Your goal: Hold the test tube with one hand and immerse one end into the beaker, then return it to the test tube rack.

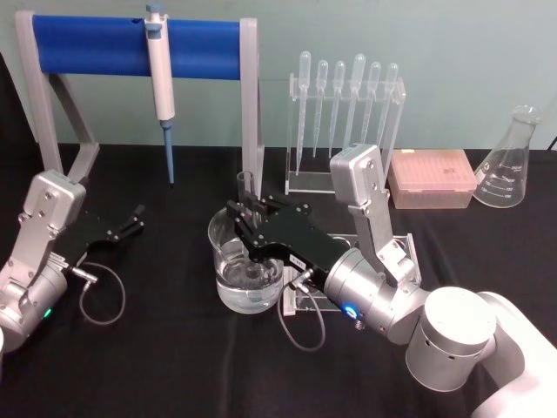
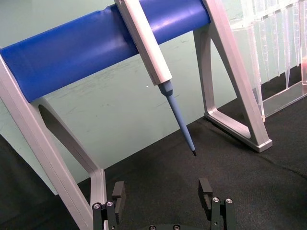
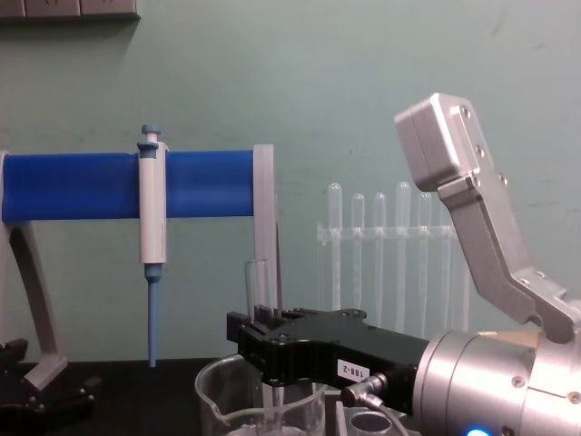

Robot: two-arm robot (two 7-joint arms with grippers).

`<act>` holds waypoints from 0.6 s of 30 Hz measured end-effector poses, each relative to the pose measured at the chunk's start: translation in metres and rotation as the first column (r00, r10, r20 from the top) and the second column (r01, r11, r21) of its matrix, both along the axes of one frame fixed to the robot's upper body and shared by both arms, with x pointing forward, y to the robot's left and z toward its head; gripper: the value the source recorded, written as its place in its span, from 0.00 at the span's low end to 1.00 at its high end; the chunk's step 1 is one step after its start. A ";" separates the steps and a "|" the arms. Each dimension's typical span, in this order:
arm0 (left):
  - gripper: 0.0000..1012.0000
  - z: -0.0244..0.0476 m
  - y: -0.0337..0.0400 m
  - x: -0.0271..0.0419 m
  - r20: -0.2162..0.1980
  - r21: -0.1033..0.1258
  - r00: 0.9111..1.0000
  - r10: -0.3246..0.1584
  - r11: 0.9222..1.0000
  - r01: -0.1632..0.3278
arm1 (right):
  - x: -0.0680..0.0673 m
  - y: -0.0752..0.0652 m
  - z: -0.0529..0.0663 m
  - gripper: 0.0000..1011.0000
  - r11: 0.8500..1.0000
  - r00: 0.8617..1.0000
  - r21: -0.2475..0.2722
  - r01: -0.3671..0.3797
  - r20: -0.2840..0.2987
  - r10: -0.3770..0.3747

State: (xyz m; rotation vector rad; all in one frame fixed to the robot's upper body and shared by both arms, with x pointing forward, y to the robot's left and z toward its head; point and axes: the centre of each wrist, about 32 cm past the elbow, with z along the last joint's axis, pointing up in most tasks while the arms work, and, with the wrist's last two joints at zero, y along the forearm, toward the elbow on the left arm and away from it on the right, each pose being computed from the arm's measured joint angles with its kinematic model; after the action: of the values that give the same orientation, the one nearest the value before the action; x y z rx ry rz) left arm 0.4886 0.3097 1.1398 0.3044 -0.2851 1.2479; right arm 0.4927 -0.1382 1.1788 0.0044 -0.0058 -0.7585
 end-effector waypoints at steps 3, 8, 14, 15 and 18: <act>0.99 0.0000 0.0000 0.0000 0.000 0.000 1.000 0.000 1.000 0.000 | 0.000 0.000 0.000 0.22 1.000 1.000 0.000 0.000 0.000 0.000; 0.99 0.0000 0.0000 0.0000 0.000 0.000 1.000 0.000 1.000 0.000 | 0.000 0.000 0.000 0.22 1.000 1.000 0.000 0.000 0.000 0.000; 0.99 0.0000 0.0000 0.0000 0.000 0.000 1.000 0.000 1.000 0.000 | 0.000 0.000 0.000 0.22 1.000 1.000 0.000 0.000 0.000 0.000; 0.99 0.0000 0.0000 0.0000 0.000 0.000 1.000 0.000 1.000 0.000 | 0.000 0.000 0.000 0.22 1.000 1.000 0.000 0.000 0.000 0.000; 0.99 0.0000 0.0000 0.0000 0.000 0.000 1.000 0.000 1.000 0.000 | 0.000 0.000 0.000 0.22 1.000 1.000 0.000 0.000 0.000 0.000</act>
State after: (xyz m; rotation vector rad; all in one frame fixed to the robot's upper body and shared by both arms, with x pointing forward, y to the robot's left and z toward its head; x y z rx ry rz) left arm 0.4886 0.3096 1.1398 0.3045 -0.2851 1.2478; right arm 0.4927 -0.1382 1.1788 0.0044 -0.0058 -0.7585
